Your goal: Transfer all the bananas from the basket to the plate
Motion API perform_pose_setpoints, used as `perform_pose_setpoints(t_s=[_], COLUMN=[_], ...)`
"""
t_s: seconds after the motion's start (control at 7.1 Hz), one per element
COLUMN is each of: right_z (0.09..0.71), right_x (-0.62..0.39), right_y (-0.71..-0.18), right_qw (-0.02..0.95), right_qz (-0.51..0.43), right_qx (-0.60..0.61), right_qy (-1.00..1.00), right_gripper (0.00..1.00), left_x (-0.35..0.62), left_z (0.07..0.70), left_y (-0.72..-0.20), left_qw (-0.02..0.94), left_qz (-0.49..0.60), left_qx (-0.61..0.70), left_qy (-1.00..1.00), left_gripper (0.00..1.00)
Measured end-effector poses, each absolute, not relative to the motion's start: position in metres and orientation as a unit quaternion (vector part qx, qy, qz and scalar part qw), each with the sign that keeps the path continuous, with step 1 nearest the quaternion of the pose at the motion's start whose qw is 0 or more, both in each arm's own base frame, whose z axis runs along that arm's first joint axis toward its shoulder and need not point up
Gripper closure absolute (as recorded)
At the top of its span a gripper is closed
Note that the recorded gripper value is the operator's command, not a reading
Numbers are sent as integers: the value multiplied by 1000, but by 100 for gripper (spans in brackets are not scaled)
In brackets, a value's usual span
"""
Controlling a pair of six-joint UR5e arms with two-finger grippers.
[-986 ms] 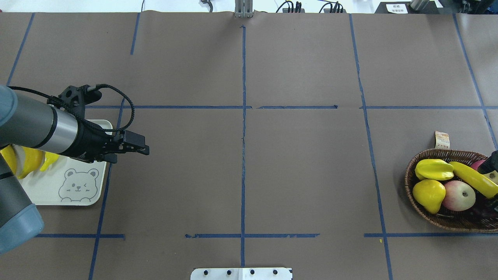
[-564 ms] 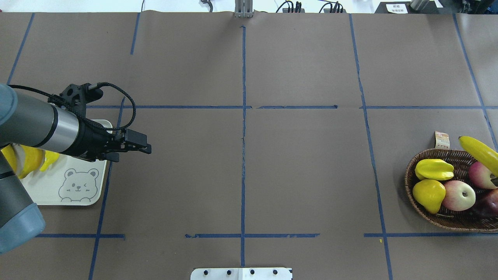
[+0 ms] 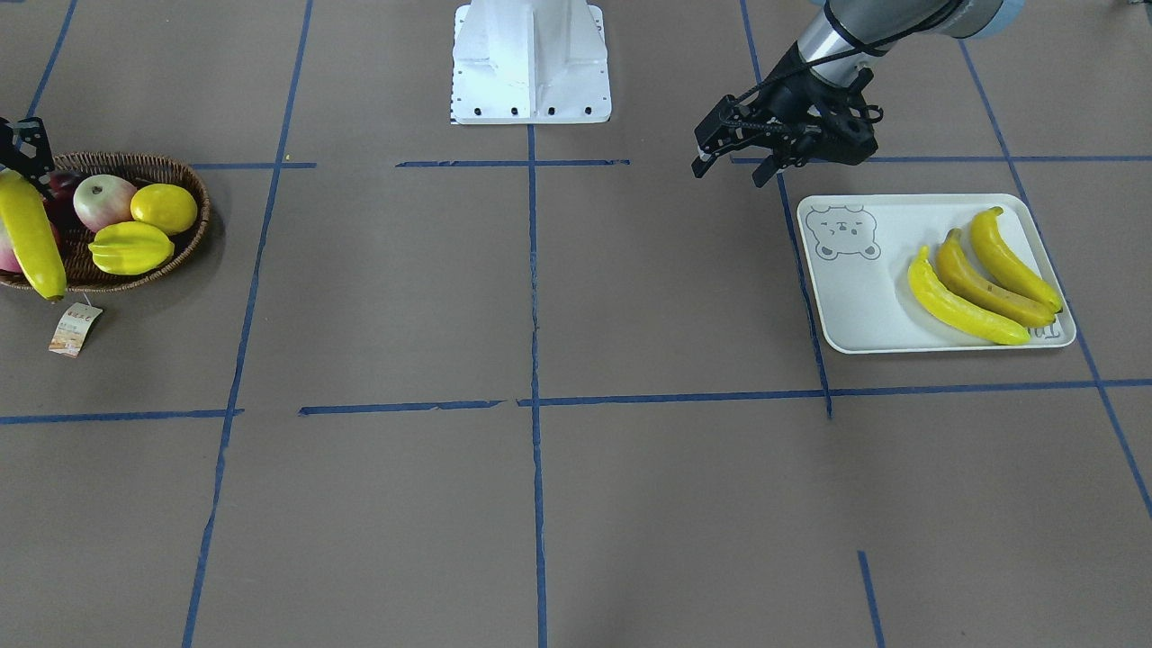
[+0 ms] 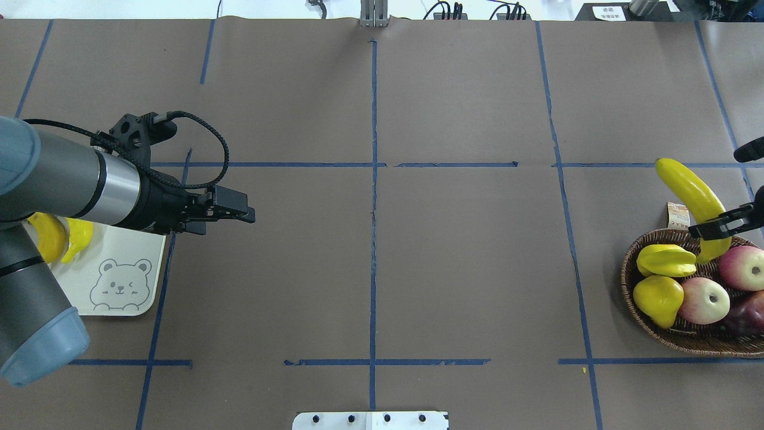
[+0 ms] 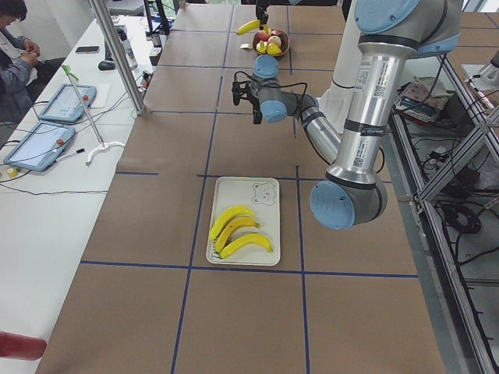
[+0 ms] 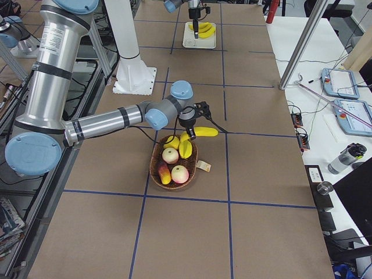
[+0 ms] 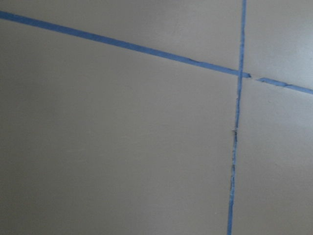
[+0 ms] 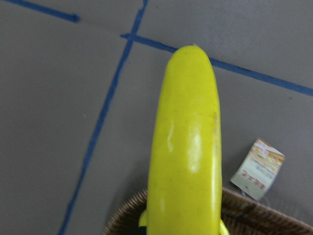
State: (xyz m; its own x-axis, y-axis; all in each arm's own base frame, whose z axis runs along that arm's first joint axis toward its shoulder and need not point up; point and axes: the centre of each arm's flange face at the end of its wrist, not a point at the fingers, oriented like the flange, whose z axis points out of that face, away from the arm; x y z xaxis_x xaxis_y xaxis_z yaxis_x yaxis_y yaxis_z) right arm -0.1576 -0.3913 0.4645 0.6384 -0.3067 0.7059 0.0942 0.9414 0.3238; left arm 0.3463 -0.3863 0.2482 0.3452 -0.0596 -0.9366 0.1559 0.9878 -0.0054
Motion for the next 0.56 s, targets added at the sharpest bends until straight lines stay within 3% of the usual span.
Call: perform_pose_setpoints(t_s=[0.56], right_z=[353], right_x=[-250], right_y=[-410], right_qw=[848], right_qz=[11], right_qx=[104], right_qy=[-519], right_gripper=[96], left_x=[375], left_z=[219], left_y=[-397], left_qw=[809], left_qz=[-54], left_qx=[48], left_qy=[584], left_gripper=[1])
